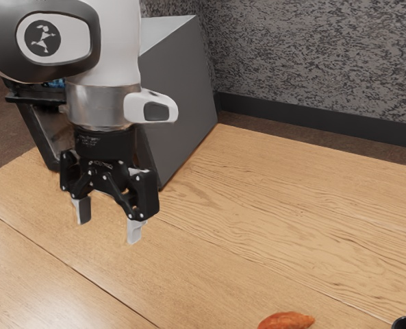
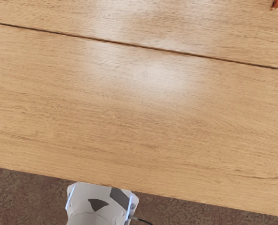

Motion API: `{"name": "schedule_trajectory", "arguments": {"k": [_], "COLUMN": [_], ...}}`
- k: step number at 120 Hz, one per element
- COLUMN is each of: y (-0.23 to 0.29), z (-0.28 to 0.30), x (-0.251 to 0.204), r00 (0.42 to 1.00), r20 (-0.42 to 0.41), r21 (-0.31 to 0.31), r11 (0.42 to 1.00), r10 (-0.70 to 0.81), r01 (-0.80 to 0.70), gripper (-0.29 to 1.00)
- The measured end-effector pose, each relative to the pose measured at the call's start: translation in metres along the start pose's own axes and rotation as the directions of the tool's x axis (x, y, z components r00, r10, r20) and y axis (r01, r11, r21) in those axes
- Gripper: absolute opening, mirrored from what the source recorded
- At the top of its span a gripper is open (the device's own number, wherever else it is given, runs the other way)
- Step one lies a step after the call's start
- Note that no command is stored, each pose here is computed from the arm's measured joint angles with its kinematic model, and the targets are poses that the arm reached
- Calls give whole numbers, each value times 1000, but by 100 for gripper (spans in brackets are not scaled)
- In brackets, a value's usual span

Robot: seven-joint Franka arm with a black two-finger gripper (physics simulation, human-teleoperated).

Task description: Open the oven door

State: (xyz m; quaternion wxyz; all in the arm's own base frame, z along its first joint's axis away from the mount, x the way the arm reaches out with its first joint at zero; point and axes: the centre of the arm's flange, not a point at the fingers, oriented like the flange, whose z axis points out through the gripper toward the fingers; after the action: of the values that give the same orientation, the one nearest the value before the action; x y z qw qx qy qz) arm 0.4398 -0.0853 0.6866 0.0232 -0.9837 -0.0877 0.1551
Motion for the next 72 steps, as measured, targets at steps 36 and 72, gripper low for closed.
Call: {"name": "schedule_trajectory", "arguments": {"k": [36, 72], "y": [-42, -291], "z": [-36, 16], "x": [37, -48], "r00": [900, 406], "r20": [-275, -262], "r21": [-149, -590], "r11": [940, 478], "r10": [-338, -876], "r01": [307, 651], "gripper": [70, 70]}}
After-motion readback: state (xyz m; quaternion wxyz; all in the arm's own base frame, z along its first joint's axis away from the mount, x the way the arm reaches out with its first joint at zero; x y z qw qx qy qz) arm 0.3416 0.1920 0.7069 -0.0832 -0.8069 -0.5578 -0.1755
